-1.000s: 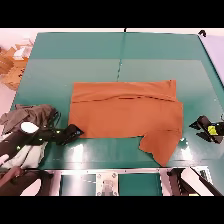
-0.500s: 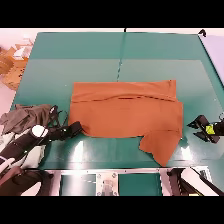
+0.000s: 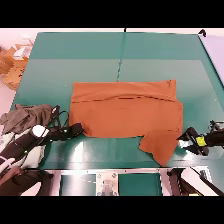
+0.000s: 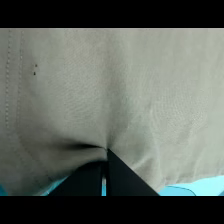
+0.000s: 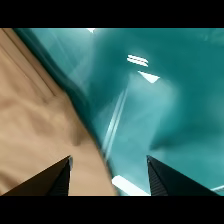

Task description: Fold the shirts.

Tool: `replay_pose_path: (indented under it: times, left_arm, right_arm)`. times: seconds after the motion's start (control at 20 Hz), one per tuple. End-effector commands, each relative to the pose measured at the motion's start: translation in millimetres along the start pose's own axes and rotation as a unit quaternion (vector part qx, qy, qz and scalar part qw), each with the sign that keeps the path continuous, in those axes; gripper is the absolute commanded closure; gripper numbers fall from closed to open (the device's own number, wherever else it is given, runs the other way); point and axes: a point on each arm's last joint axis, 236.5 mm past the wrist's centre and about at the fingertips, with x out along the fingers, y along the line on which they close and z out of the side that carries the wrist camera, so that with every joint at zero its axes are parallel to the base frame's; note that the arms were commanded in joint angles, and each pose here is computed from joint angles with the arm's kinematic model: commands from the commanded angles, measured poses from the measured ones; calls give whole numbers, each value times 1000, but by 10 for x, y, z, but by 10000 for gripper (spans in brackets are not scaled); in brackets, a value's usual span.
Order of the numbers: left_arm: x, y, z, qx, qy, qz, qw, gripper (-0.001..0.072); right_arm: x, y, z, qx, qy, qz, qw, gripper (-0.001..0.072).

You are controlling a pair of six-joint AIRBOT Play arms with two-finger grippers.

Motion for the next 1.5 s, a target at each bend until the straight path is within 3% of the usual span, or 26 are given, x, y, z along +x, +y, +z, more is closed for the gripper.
replay_pose_path:
  times: [0.0,0.25,0.35,0.45,0.5,0.65,0.75,0.95,1.15,1.45]
  left_arm:
    - [-2,-7,0,3,0,-1,1000,682]
    - [-1,-6,-2,3,1,-1,1000,682]
    - [-1,-4,17,3,-3,0,1000,683]
    - [-2,-7,-5,5,1,-1,1000,683]
    - [-5,-23,-22,9,6,-3,1000,683]
    - [-72,-174,-97,57,44,-9,997,683]
    - [-165,-257,-55,99,61,3,993,683]
    - [-437,45,73,107,94,100,985,684]
    - [-575,-60,214,126,92,108,982,684]
    - [-761,-617,830,167,37,89,981,685]
  right_arm:
    - [331,87,-166,13,12,28,999,169]
    - [441,483,-279,-15,24,101,994,183]
    - [418,522,-331,-27,35,109,993,452]
    - [378,525,-334,-41,38,107,993,532]
    - [335,539,-301,-47,33,106,993,613]
    - [91,620,-134,-77,3,102,992,690]
    - [-18,569,-69,-84,-12,81,993,690]
    - [-40,170,-44,-62,-21,-6,998,691]
    - [-186,457,-8,-70,-34,44,996,691]
    - [-923,1413,353,-159,-123,128,971,691]
